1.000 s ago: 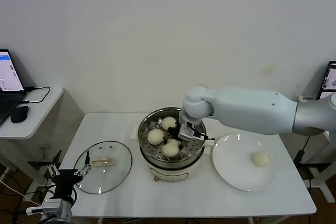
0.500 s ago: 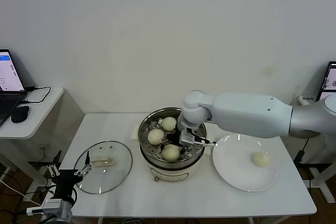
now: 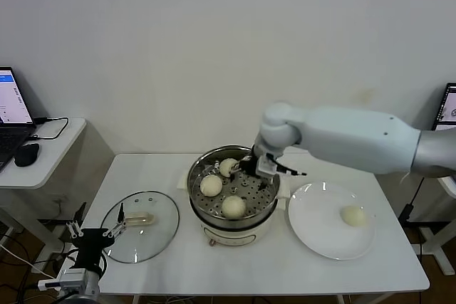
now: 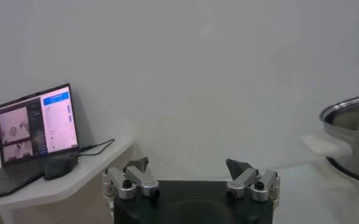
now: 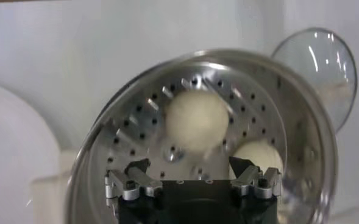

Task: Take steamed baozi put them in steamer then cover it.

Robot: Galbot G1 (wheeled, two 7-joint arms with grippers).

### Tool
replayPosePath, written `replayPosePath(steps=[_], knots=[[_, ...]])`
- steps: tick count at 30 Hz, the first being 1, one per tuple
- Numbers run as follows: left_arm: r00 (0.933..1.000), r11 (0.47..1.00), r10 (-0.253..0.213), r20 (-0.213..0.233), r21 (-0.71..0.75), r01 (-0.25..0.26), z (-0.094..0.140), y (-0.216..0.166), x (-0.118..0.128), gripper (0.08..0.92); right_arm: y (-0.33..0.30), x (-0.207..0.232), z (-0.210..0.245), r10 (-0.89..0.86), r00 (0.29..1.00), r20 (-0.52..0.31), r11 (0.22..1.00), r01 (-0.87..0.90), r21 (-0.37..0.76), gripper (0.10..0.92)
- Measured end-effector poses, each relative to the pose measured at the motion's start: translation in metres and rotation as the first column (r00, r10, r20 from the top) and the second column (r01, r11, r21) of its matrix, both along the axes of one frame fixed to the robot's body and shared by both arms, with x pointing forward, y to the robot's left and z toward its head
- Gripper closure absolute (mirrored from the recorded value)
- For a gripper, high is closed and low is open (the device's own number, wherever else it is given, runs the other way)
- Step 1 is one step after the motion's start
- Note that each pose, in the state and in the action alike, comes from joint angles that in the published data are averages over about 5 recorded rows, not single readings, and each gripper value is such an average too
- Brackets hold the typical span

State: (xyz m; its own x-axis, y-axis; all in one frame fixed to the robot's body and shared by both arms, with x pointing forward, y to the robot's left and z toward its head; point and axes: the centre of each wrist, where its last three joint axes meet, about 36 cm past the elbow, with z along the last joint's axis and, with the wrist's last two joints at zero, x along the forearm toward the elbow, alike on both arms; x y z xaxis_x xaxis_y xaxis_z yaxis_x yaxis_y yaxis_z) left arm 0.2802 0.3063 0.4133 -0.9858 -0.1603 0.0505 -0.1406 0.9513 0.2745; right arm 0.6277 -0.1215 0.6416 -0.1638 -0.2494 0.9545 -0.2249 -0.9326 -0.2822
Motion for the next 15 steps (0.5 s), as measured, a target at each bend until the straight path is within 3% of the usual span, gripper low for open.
replayPosePath(steps=[7,15], knots=[[1.0,1.0,-0.005,-0.001,0.01,0.005,0.002,0.003,0.001,0.177,-0.03,0.002,0.039,-0.221,0.975,0.01,0.974,0.221,0.052,0.2],[0.9998,1.0,-0.017,-0.007,0.016,0.017,0.004,0.004,0.003,0.177,-0.083,-0.013,0.056,-0.536,0.843,-0.039,0.839,0.538,0.079,0.2]])
